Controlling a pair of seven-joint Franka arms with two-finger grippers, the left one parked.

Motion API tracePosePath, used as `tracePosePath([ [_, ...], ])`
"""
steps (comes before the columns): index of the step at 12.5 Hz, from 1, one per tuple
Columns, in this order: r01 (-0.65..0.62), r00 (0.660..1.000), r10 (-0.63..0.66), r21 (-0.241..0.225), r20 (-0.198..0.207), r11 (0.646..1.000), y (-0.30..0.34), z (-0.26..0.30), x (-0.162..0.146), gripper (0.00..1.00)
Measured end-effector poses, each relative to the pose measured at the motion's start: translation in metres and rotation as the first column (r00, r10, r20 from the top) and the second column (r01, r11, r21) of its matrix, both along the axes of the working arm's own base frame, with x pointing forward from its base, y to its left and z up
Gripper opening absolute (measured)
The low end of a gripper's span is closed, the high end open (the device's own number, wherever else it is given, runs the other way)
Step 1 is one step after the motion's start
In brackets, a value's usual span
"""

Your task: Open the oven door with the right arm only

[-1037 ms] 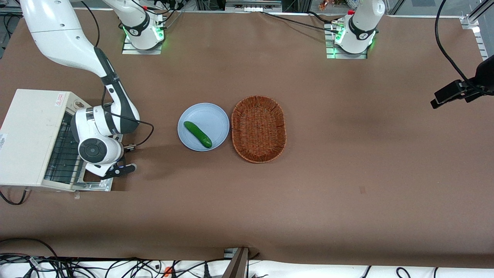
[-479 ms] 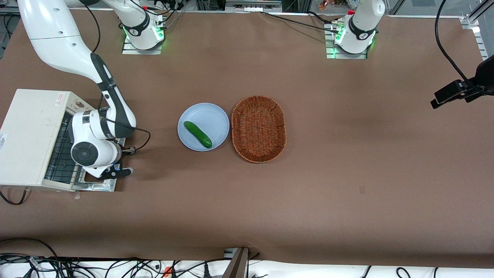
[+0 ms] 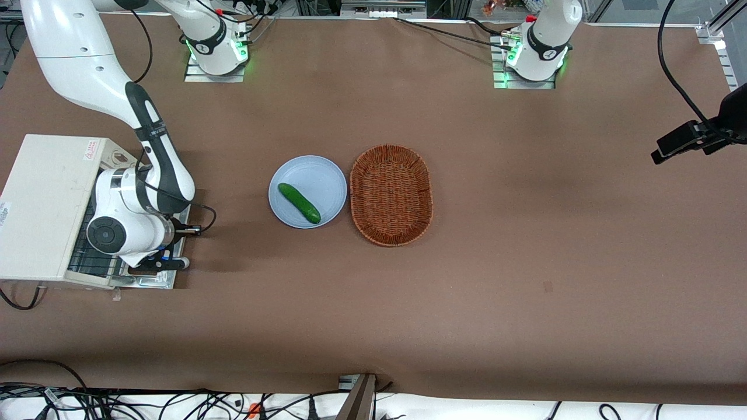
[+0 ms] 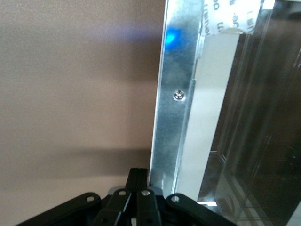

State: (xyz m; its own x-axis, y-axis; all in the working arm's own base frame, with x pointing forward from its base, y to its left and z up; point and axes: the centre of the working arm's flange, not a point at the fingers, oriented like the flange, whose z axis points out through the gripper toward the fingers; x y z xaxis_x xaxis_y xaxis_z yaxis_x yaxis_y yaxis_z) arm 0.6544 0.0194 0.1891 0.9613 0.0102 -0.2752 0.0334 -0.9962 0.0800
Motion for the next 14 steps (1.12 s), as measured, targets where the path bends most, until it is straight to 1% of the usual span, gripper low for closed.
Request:
tracePosePath([
  [3, 0.019, 1.0, -0.019, -0.01, -0.023, 1.0, 0.001, 0.009, 0.003, 0.01],
  [5, 0.056, 0.998, -0.056, -0.023, -0.027, 0.998, 0.001, 0.013, 0.004, 0.01],
  [8, 0.079, 0.996, -0.08, -0.03, -0.028, 0.996, 0.001, 0.013, 0.004, 0.01],
  [12, 0.099, 0.993, -0.1, -0.024, -0.057, 0.995, 0.0, 0.007, 0.0, 0.01],
  [14, 0.122, 0.99, -0.122, -0.008, -0.075, 0.992, 0.001, 0.005, -0.002, 0.01],
])
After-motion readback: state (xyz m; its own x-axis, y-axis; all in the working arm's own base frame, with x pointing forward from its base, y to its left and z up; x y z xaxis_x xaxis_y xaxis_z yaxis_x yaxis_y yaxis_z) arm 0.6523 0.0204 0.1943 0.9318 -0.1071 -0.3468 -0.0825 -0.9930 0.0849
